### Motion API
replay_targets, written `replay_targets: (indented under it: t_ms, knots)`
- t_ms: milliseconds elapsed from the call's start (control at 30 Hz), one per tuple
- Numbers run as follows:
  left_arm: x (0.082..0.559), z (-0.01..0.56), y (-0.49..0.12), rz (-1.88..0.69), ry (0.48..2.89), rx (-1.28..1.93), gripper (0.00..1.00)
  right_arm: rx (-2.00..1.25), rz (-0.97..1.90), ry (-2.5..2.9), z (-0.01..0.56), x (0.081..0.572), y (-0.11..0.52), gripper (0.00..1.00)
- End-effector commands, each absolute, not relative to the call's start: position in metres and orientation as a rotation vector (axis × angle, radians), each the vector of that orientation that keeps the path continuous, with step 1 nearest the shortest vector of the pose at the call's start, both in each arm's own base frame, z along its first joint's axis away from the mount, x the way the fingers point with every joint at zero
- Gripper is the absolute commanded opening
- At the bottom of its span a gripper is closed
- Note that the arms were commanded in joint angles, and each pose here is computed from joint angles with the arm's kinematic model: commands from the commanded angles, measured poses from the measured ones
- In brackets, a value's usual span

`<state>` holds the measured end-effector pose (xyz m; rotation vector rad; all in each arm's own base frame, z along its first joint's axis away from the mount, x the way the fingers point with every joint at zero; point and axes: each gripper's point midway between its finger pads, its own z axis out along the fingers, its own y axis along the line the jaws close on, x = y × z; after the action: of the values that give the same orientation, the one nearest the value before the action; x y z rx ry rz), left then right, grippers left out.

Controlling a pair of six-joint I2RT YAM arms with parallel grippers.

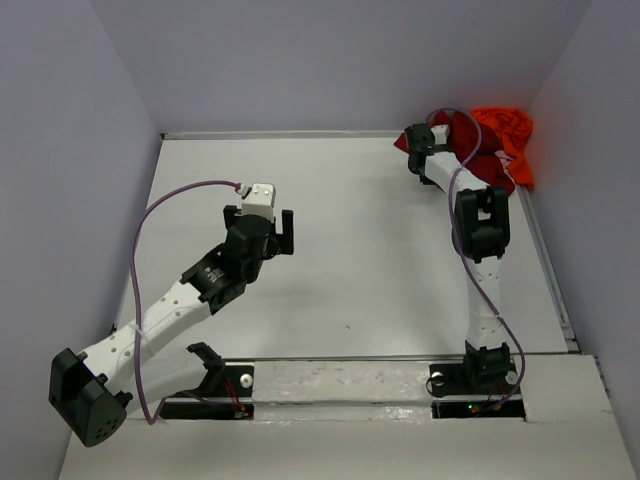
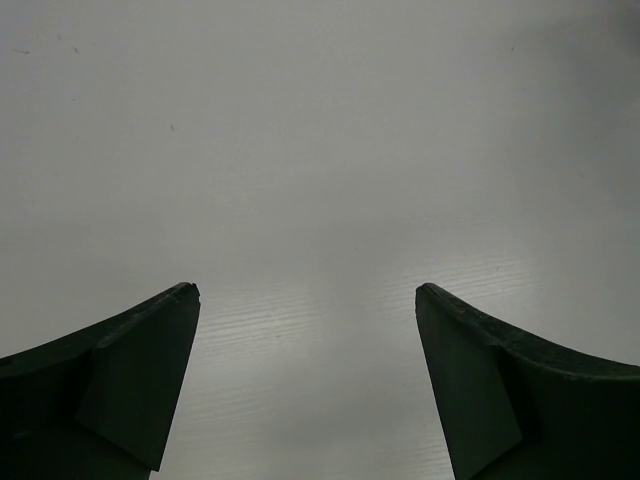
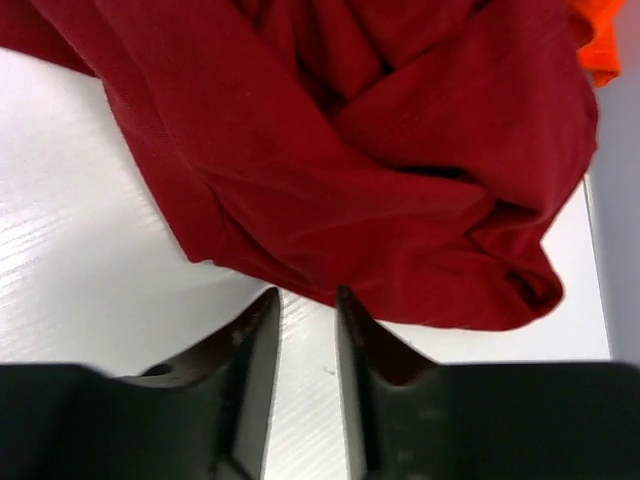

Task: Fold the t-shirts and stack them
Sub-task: Grab the tshirt from the pile

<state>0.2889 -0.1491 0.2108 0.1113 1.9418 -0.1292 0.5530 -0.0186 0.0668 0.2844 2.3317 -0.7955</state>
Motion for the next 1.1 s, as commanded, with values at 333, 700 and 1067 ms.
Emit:
replay_targets:
  t_ms: [333,700,1067]
  knots:
    - [0.291,0.223,-0.153,-0.16,1.911,0.097,0.99,0.348,-0.456,2.328,0.087,0.555,-0.01,0.0]
    - [0.292,0.22,-0.151,-0.144,1.918,0.094,0.99,0.385,-0.418,2.257,0.109,0.562,-0.008,0.94]
    - [0.29,0.219,-0.154,-0.158,1.921,0.106,0.99,0.359,-0.516,2.284,0.068,0.59,-0.03,0.9]
